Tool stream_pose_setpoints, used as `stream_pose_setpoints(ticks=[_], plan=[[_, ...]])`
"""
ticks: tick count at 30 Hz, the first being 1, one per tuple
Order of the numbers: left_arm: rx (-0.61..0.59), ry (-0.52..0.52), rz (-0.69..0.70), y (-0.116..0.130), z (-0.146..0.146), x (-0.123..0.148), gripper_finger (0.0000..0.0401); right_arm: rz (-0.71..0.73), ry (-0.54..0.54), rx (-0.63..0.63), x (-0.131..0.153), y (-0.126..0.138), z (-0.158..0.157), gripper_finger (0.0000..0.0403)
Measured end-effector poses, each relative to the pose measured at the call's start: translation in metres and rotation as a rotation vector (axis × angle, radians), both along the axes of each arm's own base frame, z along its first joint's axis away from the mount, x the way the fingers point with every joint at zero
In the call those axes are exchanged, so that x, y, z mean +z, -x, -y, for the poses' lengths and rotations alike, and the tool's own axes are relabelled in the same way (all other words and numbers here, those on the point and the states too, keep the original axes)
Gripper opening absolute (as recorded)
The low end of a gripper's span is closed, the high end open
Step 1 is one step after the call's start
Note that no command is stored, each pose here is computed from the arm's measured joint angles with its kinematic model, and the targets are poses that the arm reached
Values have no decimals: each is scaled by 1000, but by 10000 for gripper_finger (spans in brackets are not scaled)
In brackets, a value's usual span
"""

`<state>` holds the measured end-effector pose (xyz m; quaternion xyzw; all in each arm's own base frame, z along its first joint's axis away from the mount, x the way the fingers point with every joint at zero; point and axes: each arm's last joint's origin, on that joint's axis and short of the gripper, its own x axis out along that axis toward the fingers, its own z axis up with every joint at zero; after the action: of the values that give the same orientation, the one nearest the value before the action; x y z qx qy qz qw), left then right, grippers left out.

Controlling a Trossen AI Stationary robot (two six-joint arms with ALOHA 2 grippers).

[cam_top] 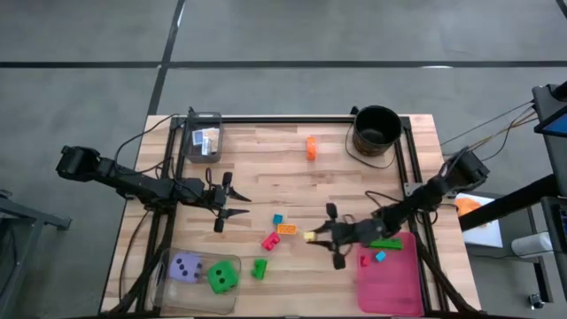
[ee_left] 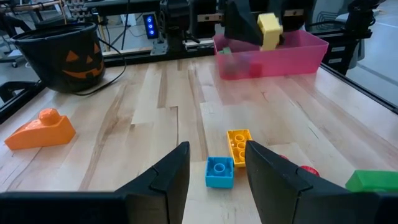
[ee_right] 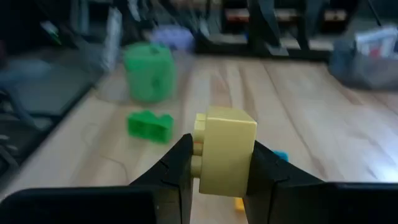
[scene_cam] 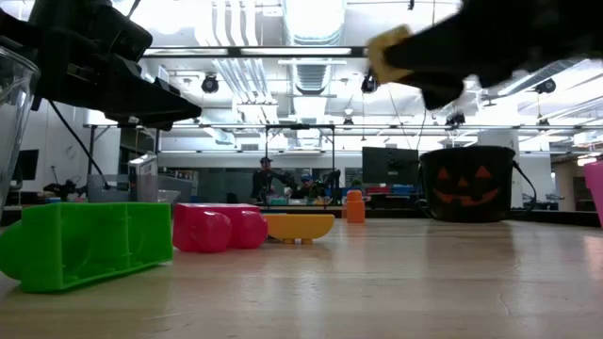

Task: Pick & Place Toys
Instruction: Put the light yellow game piece into the pink bin

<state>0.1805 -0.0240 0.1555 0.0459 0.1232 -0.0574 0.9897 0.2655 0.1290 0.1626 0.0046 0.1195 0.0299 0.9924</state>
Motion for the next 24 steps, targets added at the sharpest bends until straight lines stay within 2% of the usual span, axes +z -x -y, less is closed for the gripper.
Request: stream_pose_setpoints(ticks=[5, 11, 14, 18, 24], plan=[[0, 0, 0, 0, 0, 0, 157, 30, -55, 46, -20, 31, -2, 88], [0, 0, 1, 0, 0, 0, 157, -15, -176, 61, -24, 57, -4, 88], [0, 0, 1, 0, 0, 0, 157, -59, -212, 59, -18, 65, -6, 88], [0, 0, 1, 0, 0, 0, 157, -190, -236, 33, -8, 76, -7, 88], [0, 0, 1, 0, 0, 0, 157, -413, -262, -45, 31, 88, -12, 88]])
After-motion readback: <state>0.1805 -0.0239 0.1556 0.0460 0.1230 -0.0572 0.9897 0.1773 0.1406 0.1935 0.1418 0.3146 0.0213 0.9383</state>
